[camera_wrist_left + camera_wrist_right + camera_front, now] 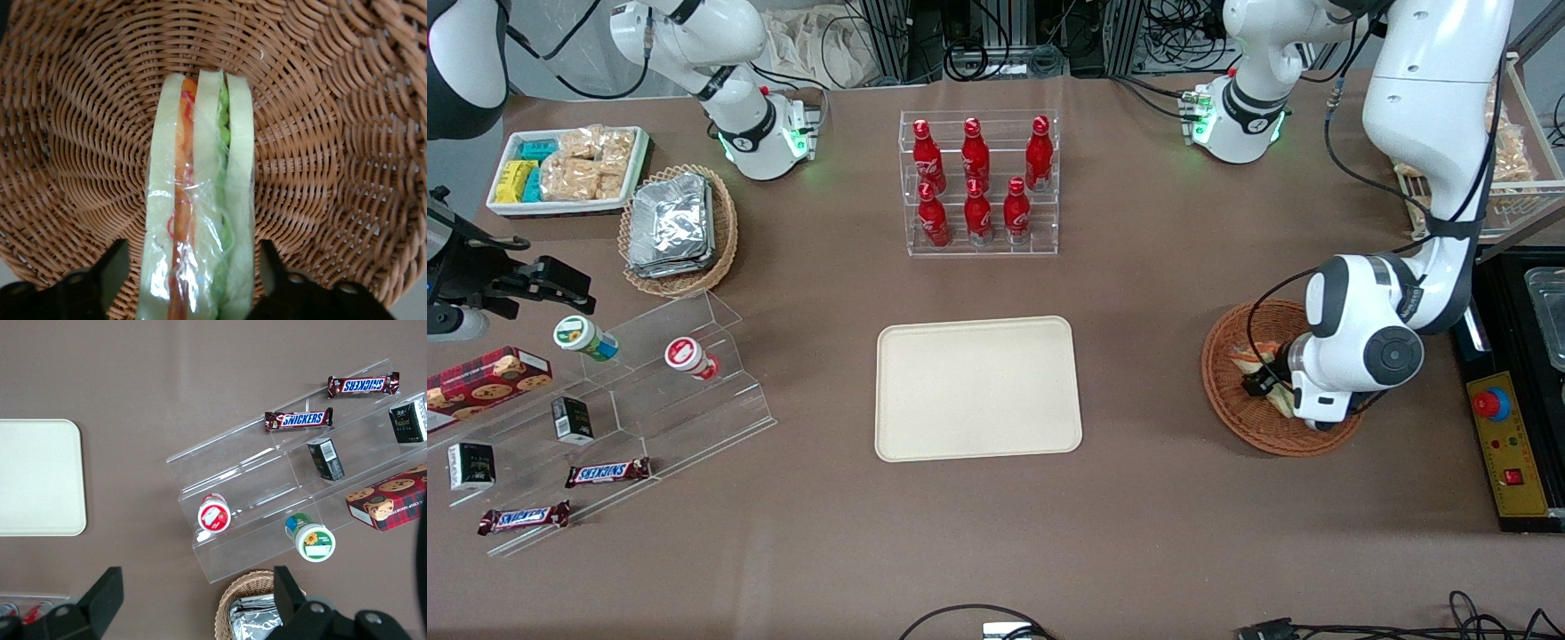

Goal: Place sandwich from basket to tray

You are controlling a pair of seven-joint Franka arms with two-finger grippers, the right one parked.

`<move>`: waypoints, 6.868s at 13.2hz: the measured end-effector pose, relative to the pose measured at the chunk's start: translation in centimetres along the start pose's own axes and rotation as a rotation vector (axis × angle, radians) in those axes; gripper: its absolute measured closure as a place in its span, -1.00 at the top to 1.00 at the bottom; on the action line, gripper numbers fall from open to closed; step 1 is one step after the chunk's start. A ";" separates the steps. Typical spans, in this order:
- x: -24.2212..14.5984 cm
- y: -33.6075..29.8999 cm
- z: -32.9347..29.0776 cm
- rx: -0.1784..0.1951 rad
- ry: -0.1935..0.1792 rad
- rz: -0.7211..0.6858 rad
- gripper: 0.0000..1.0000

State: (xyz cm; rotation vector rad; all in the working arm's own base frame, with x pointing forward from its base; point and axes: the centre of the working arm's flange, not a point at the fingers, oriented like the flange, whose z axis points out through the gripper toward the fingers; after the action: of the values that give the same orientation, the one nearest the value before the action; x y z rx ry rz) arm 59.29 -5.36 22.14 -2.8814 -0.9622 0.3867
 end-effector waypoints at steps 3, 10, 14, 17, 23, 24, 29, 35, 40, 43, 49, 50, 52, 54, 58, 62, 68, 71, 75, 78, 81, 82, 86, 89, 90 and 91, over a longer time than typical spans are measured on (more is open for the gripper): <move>0.0 0.3 -0.5 -0.008 0.007 0.005 -0.01; -1.9 0.9 -11.2 0.011 -0.013 0.485 -0.50; -2.1 1.8 -15.5 -0.008 0.029 0.799 -0.59; -5.0 5.5 -16.2 -0.003 0.035 0.816 -0.59; -14.2 19.0 -14.4 -0.049 -0.012 0.644 -0.59; -15.2 20.8 -13.5 -0.051 -0.011 0.618 -0.59; -19.8 28.3 -6.1 -0.096 0.036 0.559 -0.59; -22.5 31.4 0.6 -0.105 0.048 0.555 -0.59; -22.5 31.5 1.0 -0.091 0.041 0.553 -0.59; -22.7 30.7 1.6 -0.018 -0.004 0.568 -0.59; -22.7 30.7 1.1 -0.021 -0.001 0.571 -0.29; -22.6 30.8 -0.1 -0.035 0.012 0.571 -0.06; -21.6 29.5 -5.3 -0.044 0.025 0.554 0.39; -18.9 25.6 -12.6 -0.037 0.014 0.516 0.79; -14.6 14.5 -25.7 -0.023 -0.011 0.550 1.00; -12.3 3.8 -33.7 0.064 0.018 0.658 1.00; -10.7 -2.3 -33.4 0.100 0.017 0.706 1.00; -11.7 -4.8 -30.1 0.083 0.069 0.714 1.00; -13.6 -6.5 -29.2 0.079 0.096 0.718 1.00; -13.4 -6.7 -29.5 0.075 0.107 0.711 1.00; -13.3 -6.8 -30.2 0.067 0.125 0.706 1.00; -13.4 -6.7 -30.4 0.065 0.130 0.708 1.00; -13.6 -6.4 -30.3 0.067 0.129 0.714 1.00; -13.6 -6.4 -30.2 0.067 0.127 0.714 1.00; -13.5 -6.4 -30.2 0.067 0.127 0.713 1.00; -13.4 -6.5 -30.2 0.066 0.127 0.710 1.00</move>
State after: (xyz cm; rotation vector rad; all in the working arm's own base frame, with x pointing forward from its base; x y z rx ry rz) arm 53.10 -8.03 55.18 -3.0425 0.1201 0.2553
